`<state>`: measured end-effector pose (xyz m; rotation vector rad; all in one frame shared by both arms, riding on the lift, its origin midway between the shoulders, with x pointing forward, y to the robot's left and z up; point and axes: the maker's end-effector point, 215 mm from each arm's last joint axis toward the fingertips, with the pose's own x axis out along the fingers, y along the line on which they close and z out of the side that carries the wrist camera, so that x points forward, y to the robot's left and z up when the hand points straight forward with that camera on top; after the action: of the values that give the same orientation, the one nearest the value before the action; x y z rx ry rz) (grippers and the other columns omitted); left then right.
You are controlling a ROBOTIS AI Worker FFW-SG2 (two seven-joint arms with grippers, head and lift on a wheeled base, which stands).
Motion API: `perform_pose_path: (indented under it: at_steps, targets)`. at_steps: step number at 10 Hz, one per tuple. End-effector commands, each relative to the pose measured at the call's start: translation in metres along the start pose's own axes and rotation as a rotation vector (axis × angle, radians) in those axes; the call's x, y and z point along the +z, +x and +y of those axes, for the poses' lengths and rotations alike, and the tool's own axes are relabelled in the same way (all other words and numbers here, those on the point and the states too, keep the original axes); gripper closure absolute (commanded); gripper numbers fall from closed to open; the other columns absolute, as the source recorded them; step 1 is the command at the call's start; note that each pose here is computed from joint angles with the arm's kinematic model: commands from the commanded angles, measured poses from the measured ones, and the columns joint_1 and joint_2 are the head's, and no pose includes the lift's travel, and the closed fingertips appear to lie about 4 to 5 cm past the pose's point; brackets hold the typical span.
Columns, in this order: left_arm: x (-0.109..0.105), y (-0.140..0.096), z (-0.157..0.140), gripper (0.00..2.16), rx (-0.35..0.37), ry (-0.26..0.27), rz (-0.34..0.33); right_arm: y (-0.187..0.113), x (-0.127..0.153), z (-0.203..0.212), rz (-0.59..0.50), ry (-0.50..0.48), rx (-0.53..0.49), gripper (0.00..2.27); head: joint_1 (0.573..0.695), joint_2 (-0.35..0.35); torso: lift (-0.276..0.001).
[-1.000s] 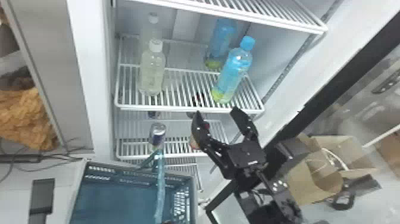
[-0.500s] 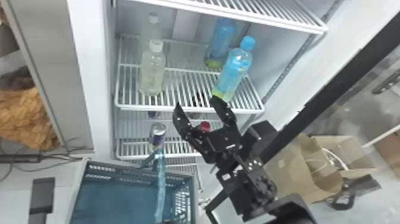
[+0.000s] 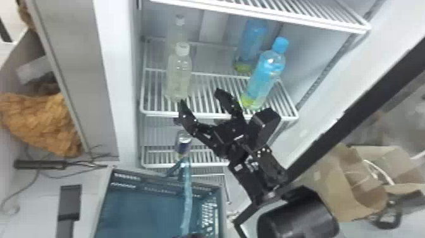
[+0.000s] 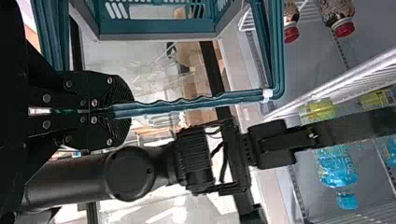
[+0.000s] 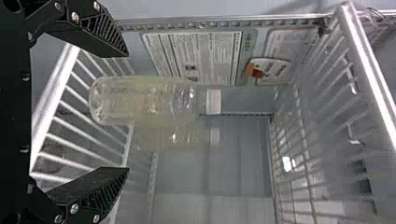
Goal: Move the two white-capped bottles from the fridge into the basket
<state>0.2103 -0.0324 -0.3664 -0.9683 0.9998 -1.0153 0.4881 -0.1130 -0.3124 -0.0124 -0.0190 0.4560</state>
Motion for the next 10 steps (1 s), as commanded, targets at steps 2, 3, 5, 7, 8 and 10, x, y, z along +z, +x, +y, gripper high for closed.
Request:
perform_pose_path:
  at_steps: [2,3,5,7,8,10]
  targets:
    - [0.002,0.0,0.0,1.19,0.0,0.003,-0.003,0.026,0.001,0.002,-0.006,-0.012,0.026,0.18,0.695,-0.231,0.0]
    - [0.002,0.0,0.0,1.19,0.0,0.003,-0.003,0.036,-0.001,0.001,-0.005,-0.02,0.039,0.18,0.695,-0.218,0.0]
    - [0.003,0.0,-0.001,1.19,-0.001,0.005,-0.006,0.05,-0.002,-0.004,-0.006,-0.021,0.048,0.18,0.695,-0.201,0.0]
    - [0.003,0.001,-0.001,1.19,-0.002,0.005,-0.004,0.067,-0.002,-0.004,-0.013,-0.032,0.073,0.18,0.695,-0.189,0.0]
    - [0.003,0.001,-0.002,1.19,-0.004,0.007,-0.003,0.074,0.004,-0.005,-0.028,-0.037,0.081,0.18,0.695,-0.183,0.0]
    - [0.005,0.001,-0.002,1.19,-0.004,0.01,-0.006,0.084,0.012,-0.005,-0.041,-0.04,0.092,0.2,0.695,-0.174,0.0]
